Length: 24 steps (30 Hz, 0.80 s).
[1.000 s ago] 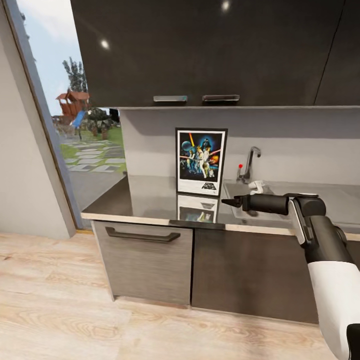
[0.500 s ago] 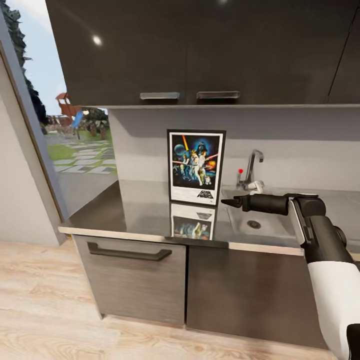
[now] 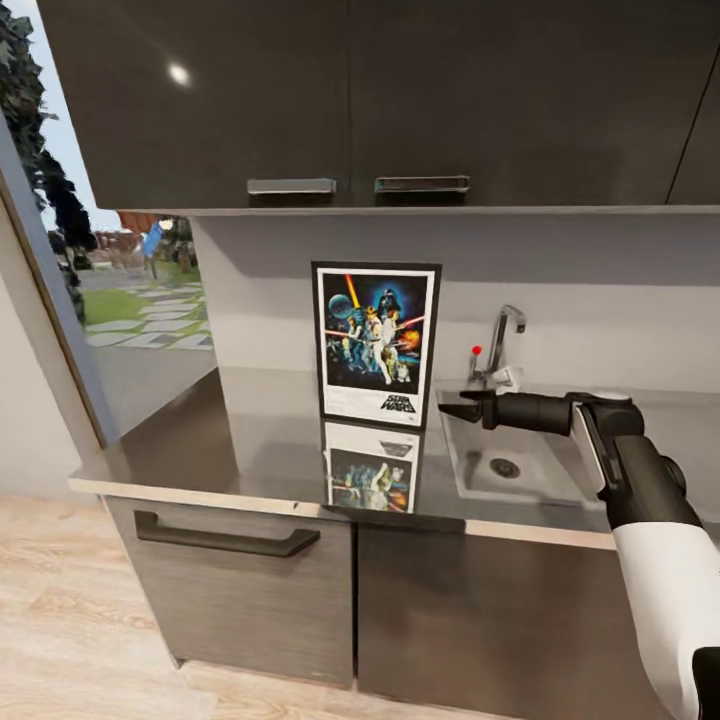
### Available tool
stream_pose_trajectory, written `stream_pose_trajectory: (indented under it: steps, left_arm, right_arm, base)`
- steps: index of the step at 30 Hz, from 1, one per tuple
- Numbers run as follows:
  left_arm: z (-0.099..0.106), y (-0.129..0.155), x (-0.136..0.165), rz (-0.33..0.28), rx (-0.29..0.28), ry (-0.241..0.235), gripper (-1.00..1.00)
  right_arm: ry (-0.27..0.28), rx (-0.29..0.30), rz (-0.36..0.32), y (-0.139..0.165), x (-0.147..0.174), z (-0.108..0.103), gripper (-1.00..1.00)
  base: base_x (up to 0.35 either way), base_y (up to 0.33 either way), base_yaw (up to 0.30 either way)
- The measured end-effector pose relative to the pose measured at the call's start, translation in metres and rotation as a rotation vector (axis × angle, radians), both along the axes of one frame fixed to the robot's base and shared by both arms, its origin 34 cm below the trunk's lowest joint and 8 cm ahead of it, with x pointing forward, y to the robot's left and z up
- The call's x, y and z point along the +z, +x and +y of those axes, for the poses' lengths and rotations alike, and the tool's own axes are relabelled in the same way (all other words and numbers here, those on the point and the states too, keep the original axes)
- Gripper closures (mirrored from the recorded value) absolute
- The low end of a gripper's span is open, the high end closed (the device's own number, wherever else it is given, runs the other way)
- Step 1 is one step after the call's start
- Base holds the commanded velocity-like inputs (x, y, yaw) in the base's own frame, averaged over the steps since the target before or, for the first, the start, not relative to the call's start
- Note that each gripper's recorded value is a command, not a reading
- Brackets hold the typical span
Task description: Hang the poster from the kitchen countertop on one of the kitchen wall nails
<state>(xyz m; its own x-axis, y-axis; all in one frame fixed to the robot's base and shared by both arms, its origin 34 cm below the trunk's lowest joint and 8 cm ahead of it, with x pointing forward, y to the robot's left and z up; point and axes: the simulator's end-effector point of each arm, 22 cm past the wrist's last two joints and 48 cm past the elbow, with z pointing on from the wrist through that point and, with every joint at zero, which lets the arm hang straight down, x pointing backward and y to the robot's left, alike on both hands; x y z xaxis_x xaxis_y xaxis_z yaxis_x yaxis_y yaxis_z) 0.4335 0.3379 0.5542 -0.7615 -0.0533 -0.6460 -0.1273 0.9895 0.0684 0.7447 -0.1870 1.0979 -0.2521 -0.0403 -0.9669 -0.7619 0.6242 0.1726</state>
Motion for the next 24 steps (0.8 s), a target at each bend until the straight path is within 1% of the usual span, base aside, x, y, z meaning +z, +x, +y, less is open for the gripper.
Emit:
stream_pose_trajectory:
  steps: [2, 4, 13, 19, 24]
  left_arm:
    - [0.0028, -0.0008, 0.0000, 0.000, 0.008, 0.001, -1.00]
    - [0.0038, -0.0010, 0.0000, 0.000, 0.011, 0.001, -1.00]
    - [0.0049, -0.0016, -0.0001, 0.002, 0.015, 0.000, -1.00]
    - [0.0049, -0.0018, -0.0005, 0.003, 0.015, 0.000, -1.00]
    - [0.0050, -0.0018, -0.0003, 0.003, 0.015, 0.000, -1.00]
  right_arm:
    - [-0.006, 0.017, -0.027, -0.0010, -0.0003, 0.0022, -1.00]
    - [-0.007, 0.022, -0.031, -0.0013, -0.0024, 0.0028, -1.00]
    - [-0.008, 0.027, -0.034, -0.0014, -0.0051, 0.0030, -1.00]
    - [-0.009, 0.027, -0.033, -0.0010, -0.0060, 0.0029, -1.00]
    - [-0.009, 0.026, -0.031, -0.0012, -0.0066, 0.0029, -1.00]
  base:
    - [0.024, -0.009, 0.000]
    - [0.136, -0.004, 0.000]
    - [0.284, -0.001, 0.000]
    - [0.122, 0.000, 0.000]
    - [0.232, 0.000, 0.000]
